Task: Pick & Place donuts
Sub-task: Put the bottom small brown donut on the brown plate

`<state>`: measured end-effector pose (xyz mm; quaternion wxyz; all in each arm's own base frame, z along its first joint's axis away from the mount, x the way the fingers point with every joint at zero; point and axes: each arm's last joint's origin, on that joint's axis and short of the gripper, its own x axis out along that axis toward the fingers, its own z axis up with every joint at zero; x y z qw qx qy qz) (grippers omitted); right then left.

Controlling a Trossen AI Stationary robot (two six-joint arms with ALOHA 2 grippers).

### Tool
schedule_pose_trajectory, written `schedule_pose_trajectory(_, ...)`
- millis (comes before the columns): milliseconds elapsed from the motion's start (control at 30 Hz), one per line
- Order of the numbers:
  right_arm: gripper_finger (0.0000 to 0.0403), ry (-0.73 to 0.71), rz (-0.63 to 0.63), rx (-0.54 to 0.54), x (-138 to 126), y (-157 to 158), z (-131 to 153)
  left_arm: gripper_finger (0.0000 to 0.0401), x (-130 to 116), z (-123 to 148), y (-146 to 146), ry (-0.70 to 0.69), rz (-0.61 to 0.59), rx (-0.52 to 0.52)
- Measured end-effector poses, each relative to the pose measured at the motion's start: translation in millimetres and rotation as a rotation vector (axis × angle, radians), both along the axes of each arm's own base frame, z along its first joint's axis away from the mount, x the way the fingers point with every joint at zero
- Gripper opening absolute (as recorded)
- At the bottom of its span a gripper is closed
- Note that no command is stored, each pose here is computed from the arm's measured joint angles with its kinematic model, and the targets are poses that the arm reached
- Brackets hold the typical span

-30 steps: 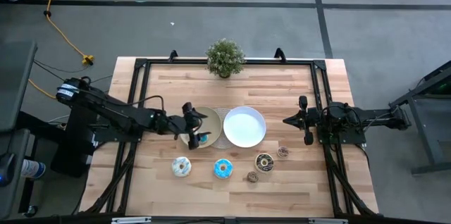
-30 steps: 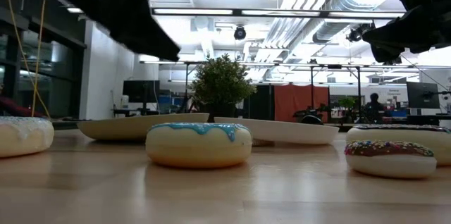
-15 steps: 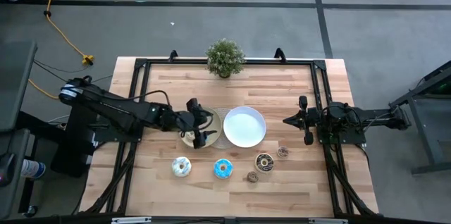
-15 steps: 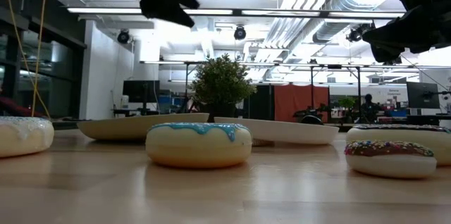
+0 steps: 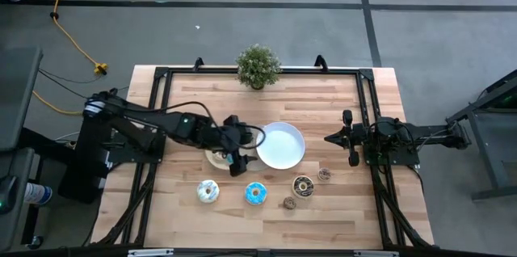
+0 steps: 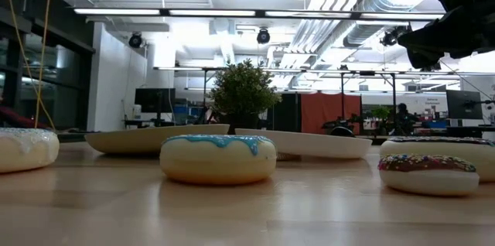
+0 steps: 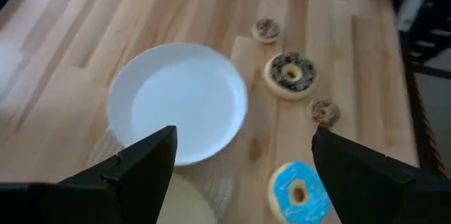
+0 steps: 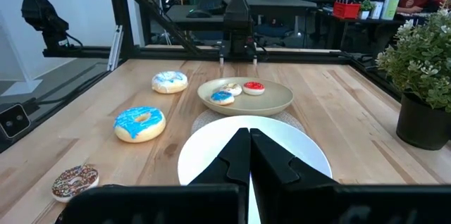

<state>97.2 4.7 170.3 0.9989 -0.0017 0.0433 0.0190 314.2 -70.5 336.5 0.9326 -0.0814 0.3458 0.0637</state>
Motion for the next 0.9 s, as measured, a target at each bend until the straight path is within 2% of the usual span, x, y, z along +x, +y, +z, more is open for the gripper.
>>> schedule_pose_trajectory(167,0.0000,0.000,0.000,0.000,0.0,0.0,0.0,0.0319,22.4,11.0,-12.2,0.020,-0.092,0.004)
schedule_pose_trajectory(267,0.0000,0.002,0.000,0.000,0.0,0.0,-0.2,0.0319,32.6,7.4,-24.0,0.030,-0.170,0.040)
schedule_pose_trajectory(533,0.0000,0.000,0.000,0.000,0.0,0.0,0.1,0.0319,59.0,-12.8,-65.0,-0.092,-0.397,0.160)
schedule_pose_trajectory(633,0.0001,0.002,0.000,0.000,0.1,0.0,0.0,0.0319,68.5,-18.2,-75.5,-0.165,-0.466,0.175)
schedule_pose_trajectory(800,0.0001,0.001,0.000,0.000,0.0,0.0,0.0,0.0319,77.8,-35.8,-89.6,-0.197,-0.497,0.151)
schedule_pose_trajectory(900,0.0000,0.000,0.000,0.000,0.0,0.0,0.1,0.0319,84.2,-43.6,-96.1,-0.216,-0.463,0.134)
